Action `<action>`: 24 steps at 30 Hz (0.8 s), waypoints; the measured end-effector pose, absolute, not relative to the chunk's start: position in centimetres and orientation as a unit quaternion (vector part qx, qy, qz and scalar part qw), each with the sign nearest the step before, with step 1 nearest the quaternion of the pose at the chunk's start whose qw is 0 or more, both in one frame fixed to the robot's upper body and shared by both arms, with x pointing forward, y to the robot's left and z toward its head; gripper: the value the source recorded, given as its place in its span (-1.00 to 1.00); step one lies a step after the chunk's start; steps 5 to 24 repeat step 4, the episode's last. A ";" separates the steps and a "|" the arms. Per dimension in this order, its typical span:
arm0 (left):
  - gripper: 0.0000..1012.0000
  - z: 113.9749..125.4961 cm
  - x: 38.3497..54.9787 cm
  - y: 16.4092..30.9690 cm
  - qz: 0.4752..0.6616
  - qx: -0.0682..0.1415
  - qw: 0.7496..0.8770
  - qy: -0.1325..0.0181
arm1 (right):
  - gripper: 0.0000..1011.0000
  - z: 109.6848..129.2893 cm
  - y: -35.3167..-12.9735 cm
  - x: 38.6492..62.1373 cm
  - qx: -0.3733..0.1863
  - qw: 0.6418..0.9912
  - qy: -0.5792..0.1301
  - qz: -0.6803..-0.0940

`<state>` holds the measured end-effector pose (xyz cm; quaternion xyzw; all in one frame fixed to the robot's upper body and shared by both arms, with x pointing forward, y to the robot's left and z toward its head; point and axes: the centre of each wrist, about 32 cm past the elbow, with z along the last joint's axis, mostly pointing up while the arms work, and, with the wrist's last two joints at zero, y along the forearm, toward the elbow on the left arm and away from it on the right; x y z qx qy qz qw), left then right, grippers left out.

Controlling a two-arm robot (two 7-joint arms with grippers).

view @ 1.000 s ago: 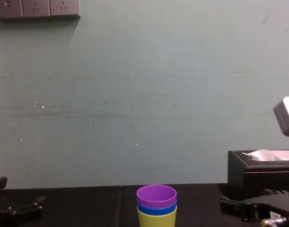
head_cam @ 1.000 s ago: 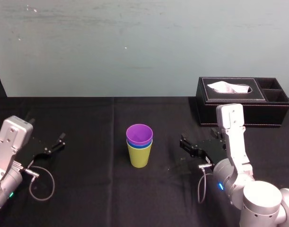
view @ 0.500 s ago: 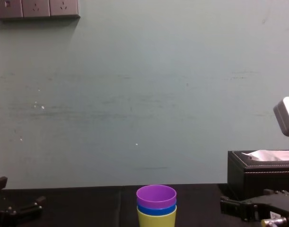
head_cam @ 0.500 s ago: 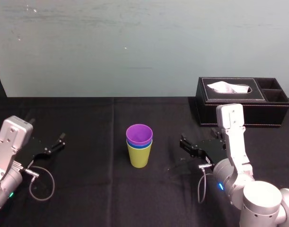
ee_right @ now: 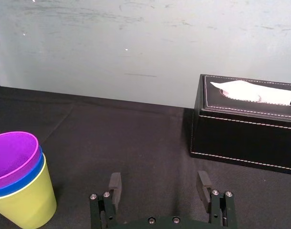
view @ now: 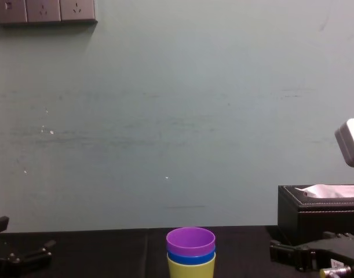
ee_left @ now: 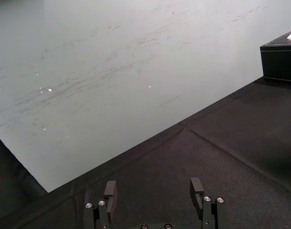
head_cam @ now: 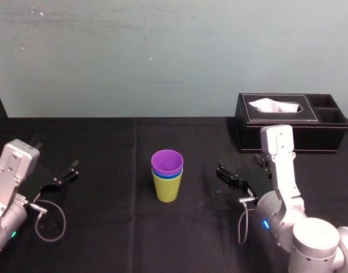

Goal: Stack the three plastic cups sequentially using one hand.

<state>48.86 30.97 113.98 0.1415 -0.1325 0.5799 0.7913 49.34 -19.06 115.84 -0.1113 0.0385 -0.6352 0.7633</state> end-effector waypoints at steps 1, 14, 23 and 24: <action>0.98 114.0 48.9 31.0 0.580 0.141 0.791 -0.132 | 0.98 115.8 -19.1 49.3 -0.111 0.763 0.038 -0.635; 0.98 114.0 48.9 31.0 0.580 0.142 0.791 -0.132 | 0.98 115.8 -19.1 49.3 -0.111 0.763 0.039 -0.635; 0.98 114.0 48.9 31.0 0.580 0.142 0.791 -0.132 | 0.98 115.8 -19.1 49.3 -0.111 0.763 0.039 -0.635; 0.98 114.0 48.9 31.0 0.580 0.142 0.791 -0.132 | 0.98 115.8 -19.1 49.3 -0.111 0.763 0.039 -0.635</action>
